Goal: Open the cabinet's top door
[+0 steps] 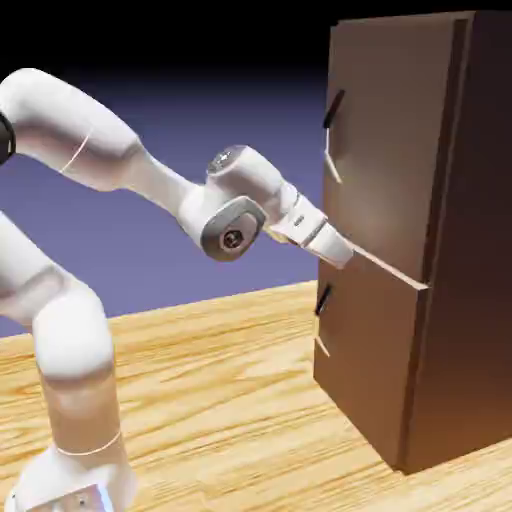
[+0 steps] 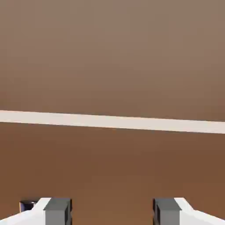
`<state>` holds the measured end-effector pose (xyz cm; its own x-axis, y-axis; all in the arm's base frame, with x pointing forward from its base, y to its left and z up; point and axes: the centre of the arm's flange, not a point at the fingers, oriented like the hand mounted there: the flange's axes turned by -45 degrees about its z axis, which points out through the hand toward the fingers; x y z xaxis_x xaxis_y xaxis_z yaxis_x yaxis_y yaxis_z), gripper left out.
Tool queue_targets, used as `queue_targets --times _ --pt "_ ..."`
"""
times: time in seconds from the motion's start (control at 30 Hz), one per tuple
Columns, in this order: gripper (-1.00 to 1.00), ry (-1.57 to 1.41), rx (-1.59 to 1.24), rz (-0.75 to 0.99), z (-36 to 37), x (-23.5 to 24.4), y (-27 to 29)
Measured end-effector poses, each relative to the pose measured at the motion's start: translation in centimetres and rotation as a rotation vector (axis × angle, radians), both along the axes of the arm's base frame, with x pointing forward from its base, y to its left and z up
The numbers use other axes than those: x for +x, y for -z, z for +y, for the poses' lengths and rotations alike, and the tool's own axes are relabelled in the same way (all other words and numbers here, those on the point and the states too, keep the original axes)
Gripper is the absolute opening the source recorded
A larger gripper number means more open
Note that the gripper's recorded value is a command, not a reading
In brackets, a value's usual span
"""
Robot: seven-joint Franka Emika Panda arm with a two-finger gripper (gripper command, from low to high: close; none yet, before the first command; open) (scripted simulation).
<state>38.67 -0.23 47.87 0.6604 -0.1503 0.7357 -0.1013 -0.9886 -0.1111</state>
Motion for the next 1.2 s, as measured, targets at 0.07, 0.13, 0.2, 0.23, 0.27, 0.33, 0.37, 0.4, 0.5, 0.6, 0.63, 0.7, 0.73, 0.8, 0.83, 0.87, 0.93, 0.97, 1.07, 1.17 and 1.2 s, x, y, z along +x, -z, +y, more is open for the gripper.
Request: queue_targets --times 0.07,0.13,0.2,0.23,0.27,0.33,0.37,0.4,0.5,0.6,0.63,0.7,0.73,0.8,0.83,0.87,0.93,0.97,1.07,1.17,1.2 --pt "0.00 0.103 0.108 -0.032 -0.4 -0.3 -1.5" --pt "0.00 0.201 0.218 -0.065 -0.8 -0.7 -2.9" --pt "0.00 0.294 0.330 -0.098 -1.1 -1.1 -4.2" --pt "0.00 0.339 0.386 -0.115 -1.2 -1.3 -4.8" --pt "0.00 0.382 0.443 -0.131 -1.3 -1.5 -5.4" --pt "0.00 0.465 0.559 -0.164 -1.4 -2.0 -6.6" --pt "0.00 0.504 0.618 -0.180 -1.4 -2.3 -7.2" --pt "0.00 0.542 0.676 -0.196 -1.4 -2.6 -7.7" --pt "0.00 0.648 0.855 -0.242 -1.2 -3.4 -9.2" --pt "0.00 0.742 1.037 -0.284 -0.9 -4.2 -10.5" --pt "0.00 0.770 1.099 -0.296 -0.7 -4.4 -10.9" --pt "0.00 0.823 1.222 -0.319 -0.3 -4.9 -11.6" --pt "0.00 0.848 1.284 -0.329 -0.1 -5.1 -11.9" --pt "0.00 0.892 1.409 -0.347 0.4 -5.5 -12.5" --pt "0.00 0.913 1.471 -0.355 0.7 -5.7 -12.7" --pt "0.00 0.932 1.534 -0.361 1.0 -5.9 -12.9" --pt "0.00 0.966 1.660 -0.371 1.7 -6.2 -13.3" --pt "0.00 0.982 1.722 -0.374 2.0 -6.3 -13.4" --pt "0.00 1.021 1.911 -0.375 3.2 -6.6 -13.6" --pt "0.00 1.049 2.099 -0.363 4.4 -6.6 -13.6" --pt "0.00 1.057 2.161 -0.356 4.8 -6.6 -13.6"
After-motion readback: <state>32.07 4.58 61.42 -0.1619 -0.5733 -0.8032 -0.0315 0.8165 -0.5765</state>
